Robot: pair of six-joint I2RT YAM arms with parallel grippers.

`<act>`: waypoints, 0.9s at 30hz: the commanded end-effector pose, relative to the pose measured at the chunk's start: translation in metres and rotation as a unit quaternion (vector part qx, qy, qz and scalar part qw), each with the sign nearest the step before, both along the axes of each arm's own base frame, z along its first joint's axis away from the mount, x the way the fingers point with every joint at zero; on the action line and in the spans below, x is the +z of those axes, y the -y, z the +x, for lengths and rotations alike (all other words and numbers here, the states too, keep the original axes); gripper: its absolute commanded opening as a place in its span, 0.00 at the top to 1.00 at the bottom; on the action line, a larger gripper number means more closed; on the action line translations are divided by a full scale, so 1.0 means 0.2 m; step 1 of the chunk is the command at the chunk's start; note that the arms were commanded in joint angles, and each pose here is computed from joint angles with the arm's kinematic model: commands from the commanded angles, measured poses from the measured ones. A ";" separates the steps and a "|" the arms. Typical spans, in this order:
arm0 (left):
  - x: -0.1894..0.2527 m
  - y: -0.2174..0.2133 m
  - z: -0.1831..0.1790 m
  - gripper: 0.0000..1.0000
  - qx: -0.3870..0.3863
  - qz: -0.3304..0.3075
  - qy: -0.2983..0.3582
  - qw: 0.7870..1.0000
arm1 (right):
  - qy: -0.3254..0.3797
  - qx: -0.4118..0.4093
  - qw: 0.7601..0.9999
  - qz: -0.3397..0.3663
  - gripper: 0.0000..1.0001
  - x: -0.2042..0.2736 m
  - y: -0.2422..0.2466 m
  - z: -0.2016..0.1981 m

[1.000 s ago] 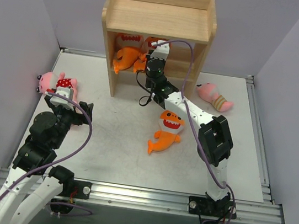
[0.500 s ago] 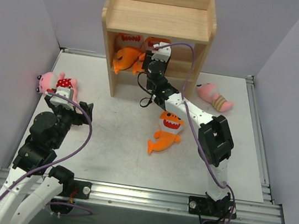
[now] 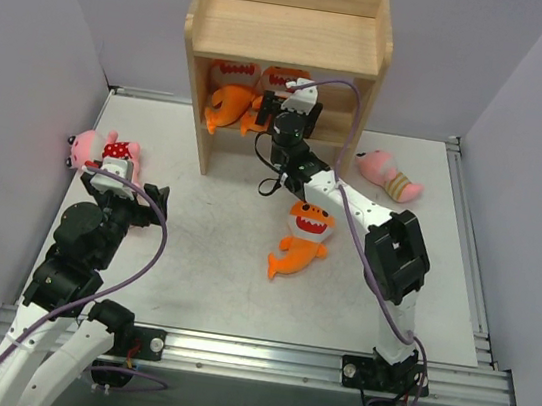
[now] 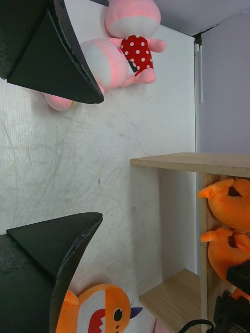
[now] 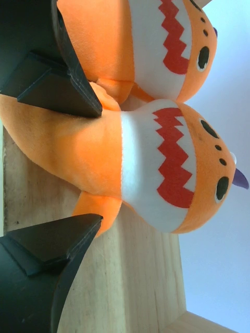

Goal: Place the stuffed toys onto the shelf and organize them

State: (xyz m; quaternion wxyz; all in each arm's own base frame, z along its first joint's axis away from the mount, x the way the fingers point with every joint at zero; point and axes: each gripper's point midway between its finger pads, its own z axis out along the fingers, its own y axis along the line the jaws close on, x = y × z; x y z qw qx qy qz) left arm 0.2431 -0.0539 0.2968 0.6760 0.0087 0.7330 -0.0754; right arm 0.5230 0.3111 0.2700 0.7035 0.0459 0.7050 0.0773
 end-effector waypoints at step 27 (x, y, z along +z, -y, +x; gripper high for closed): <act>0.02 0.01 0.00 0.06 -0.004 0.002 0.006 1.000 | 0.034 0.045 0.998 0.037 0.04 0.30 -0.05 -0.09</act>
